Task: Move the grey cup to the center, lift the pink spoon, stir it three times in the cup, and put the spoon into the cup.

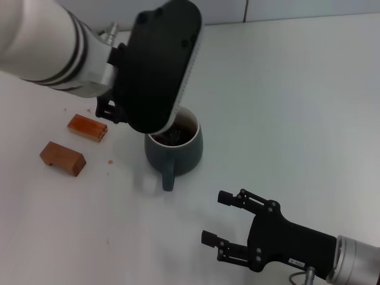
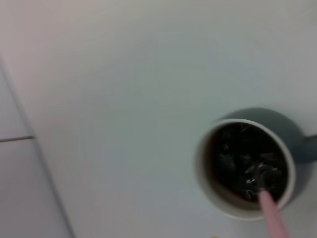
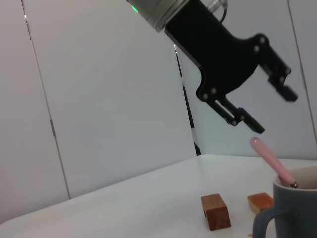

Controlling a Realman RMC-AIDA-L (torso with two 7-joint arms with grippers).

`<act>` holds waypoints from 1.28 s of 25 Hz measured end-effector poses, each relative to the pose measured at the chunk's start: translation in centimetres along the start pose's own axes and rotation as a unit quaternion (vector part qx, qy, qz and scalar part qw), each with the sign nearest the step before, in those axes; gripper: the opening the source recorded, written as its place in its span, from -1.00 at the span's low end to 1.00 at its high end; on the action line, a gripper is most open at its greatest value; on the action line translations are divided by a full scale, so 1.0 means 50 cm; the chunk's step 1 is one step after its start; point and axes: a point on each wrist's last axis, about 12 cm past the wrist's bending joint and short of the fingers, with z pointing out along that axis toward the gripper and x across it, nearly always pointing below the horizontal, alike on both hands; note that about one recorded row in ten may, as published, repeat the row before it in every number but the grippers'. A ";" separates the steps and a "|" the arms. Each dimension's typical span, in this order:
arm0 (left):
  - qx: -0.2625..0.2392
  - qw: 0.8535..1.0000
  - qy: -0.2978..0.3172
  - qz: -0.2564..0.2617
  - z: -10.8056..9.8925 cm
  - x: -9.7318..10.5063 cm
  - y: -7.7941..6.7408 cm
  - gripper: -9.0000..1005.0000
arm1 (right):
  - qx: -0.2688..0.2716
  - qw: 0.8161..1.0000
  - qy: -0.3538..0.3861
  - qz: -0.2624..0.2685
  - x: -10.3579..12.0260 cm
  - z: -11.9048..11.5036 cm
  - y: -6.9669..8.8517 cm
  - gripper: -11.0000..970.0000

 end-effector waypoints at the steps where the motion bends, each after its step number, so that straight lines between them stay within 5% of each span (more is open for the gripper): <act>1: -0.024 1.000 -0.009 -0.008 -0.008 0.006 -0.001 -0.07 | -0.001 1.000 -0.001 0.000 -0.001 0.000 0.000 0.70; 4: -0.099 0.994 -0.041 -0.030 -0.033 0.018 0.006 0.04 | -0.001 1.000 -0.003 -0.001 -0.002 -0.001 0.000 0.70; 6: -0.164 0.981 -0.082 -0.062 -0.058 0.036 0.009 0.11 | -0.001 1.000 -0.003 -0.003 -0.002 -0.003 -0.002 0.70; 7: -0.219 0.961 -0.130 -0.102 -0.084 0.060 0.008 0.21 | 0.001 1.000 -0.004 -0.005 -0.003 -0.005 -0.004 0.70; 8: -0.219 0.961 -0.130 -0.102 -0.084 0.060 0.008 0.30 | 0.001 1.000 -0.005 -0.006 -0.004 -0.006 -0.004 0.70; 9: -0.262 0.937 -0.182 -0.139 -0.109 0.085 0.002 0.39 | 0.001 1.000 -0.007 -0.007 -0.004 -0.006 -0.004 0.70; 11: -0.277 0.926 -0.207 -0.153 -0.119 0.097 -0.004 0.58 | 0.001 1.000 -0.008 -0.007 -0.004 -0.006 -0.003 0.70; 12: -0.311 0.894 -0.265 -0.185 -0.138 0.131 -0.023 0.60 | 0.000 1.000 -0.011 -0.006 -0.005 -0.006 -0.002 0.70; 13: -0.311 0.894 -0.265 -0.185 -0.138 0.131 -0.023 0.62 | 0.000 1.000 -0.011 -0.006 -0.005 -0.006 -0.002 0.70; 15: -0.340 0.852 -0.333 -0.220 -0.155 0.178 -0.054 0.67 | 0.001 1.000 -0.013 -0.007 -0.006 -0.007 -0.002 0.70; 16: -0.340 0.852 -0.333 -0.220 -0.155 0.178 -0.054 0.69 | 0.001 1.000 -0.014 -0.007 -0.007 -0.008 -0.003 0.70; 17: -0.351 0.820 -0.378 -0.249 -0.163 0.218 -0.082 0.71 | 0.001 1.000 -0.014 -0.007 -0.007 -0.008 -0.004 0.70; 18: -0.351 0.820 -0.378 -0.249 -0.163 0.218 -0.082 0.71 | 0.001 1.000 -0.014 -0.007 -0.007 -0.008 -0.004 0.70; 19: -0.354 0.796 -0.406 -0.276 -0.155 0.257 -0.112 0.71 | 0.000 1.000 -0.015 -0.006 -0.008 -0.007 -0.005 0.70; 20: -0.354 0.796 -0.406 -0.276 -0.155 0.257 -0.112 0.71 | 0.000 1.000 -0.015 -0.006 -0.008 -0.007 -0.005 0.70; 22: -0.357 0.766 -0.433 -0.314 -0.126 0.305 -0.160 0.71 | 0.000 1.000 -0.016 -0.006 -0.009 -0.007 -0.006 0.70; 27: -0.360 0.751 -0.427 -0.353 -0.053 0.338 -0.233 0.71 | 0.000 1.000 -0.019 -0.008 -0.011 -0.009 -0.007 0.70; 29: -0.355 0.744 -0.425 -0.375 0.001 0.337 -0.294 0.71 | 0.000 1.000 -0.021 -0.009 -0.012 -0.011 -0.007 0.70; 31: -0.351 0.738 -0.429 -0.384 0.015 0.335 -0.313 0.71 | -0.001 1.000 -0.025 -0.010 -0.014 -0.013 -0.007 0.70; 32: -0.338 0.728 -0.438 -0.406 0.043 0.325 -0.354 0.71 | -0.001 1.000 -0.026 -0.010 -0.014 -0.014 -0.007 0.70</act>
